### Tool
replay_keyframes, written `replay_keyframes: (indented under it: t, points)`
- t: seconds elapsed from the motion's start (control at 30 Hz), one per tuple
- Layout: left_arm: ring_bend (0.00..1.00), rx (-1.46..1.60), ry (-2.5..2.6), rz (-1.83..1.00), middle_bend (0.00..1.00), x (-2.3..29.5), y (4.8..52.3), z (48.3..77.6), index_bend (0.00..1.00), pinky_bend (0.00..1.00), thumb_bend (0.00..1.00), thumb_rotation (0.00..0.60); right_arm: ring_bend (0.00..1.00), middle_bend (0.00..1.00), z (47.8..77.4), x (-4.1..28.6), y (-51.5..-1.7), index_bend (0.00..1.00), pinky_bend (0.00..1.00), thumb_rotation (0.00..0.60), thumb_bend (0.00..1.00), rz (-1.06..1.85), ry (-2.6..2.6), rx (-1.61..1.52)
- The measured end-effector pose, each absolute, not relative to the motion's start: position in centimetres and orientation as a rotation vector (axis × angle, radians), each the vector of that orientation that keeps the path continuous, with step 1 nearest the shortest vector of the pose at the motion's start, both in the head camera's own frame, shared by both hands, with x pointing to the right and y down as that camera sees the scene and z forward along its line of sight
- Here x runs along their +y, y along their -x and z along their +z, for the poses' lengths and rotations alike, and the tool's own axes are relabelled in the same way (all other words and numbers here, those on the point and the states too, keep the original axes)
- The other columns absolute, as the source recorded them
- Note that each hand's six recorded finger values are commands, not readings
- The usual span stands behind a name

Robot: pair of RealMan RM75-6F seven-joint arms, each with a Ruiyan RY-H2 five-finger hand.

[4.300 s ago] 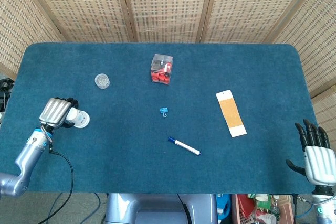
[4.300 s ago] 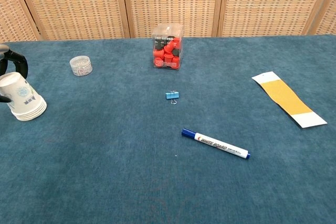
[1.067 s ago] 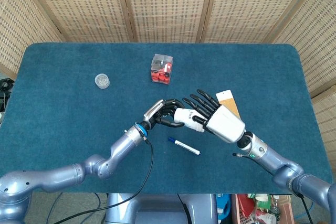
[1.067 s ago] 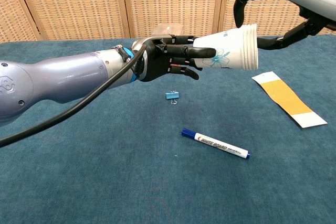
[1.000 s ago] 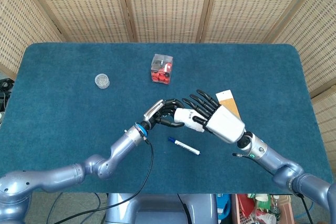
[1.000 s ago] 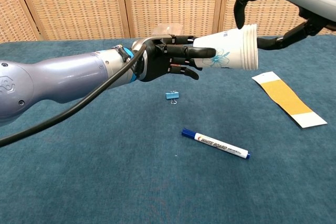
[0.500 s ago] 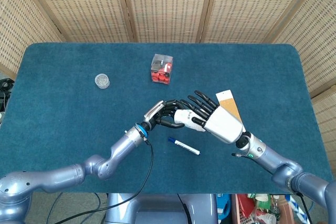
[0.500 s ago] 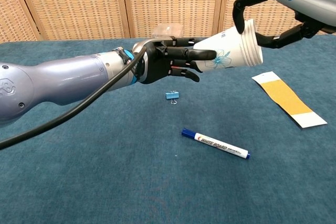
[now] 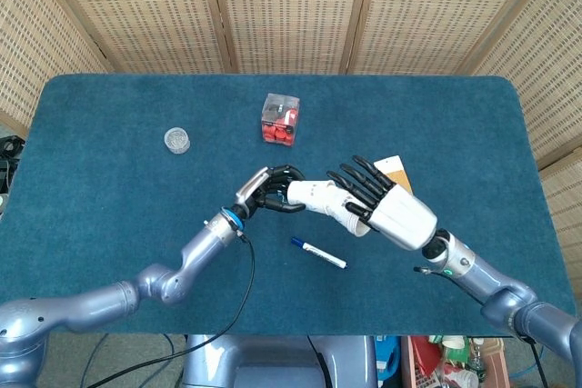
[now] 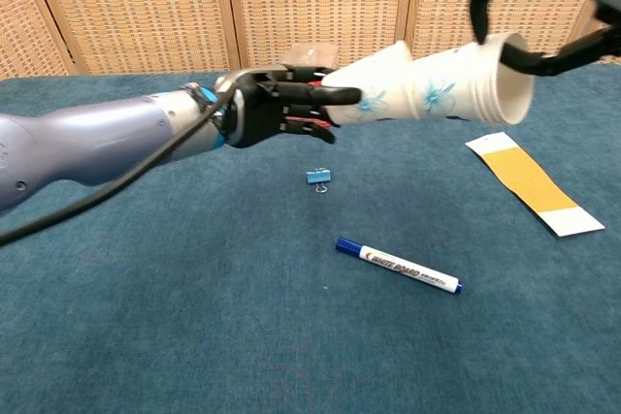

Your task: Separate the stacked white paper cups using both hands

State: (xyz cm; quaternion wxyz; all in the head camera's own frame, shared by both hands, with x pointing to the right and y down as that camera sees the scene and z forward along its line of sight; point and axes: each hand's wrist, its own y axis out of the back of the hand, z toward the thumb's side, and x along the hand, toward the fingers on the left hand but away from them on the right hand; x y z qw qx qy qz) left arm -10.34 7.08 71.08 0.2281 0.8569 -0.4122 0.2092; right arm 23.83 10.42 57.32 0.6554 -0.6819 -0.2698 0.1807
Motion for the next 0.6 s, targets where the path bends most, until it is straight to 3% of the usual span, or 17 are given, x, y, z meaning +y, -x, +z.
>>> replay_keyframes:
  t: [0.33,0.6]
  points:
    - [0.53,-1.296,-2.414,0.719,0.44,4.0,18.2,71.3,0.48,0.50,0.15,0.600,0.00,0.08,57.5,10.9,-28.6,0.70,0.00,0.600,0.61,0.516,1.483,-0.529]
    - [0.52,-1.353,-2.691,1.073,0.44,2.4,24.4,70.2,0.49,0.50,0.16,0.600,0.00,0.08,59.0,11.0,-30.0,0.70,0.00,0.600,0.61,0.606,1.429,-0.319]
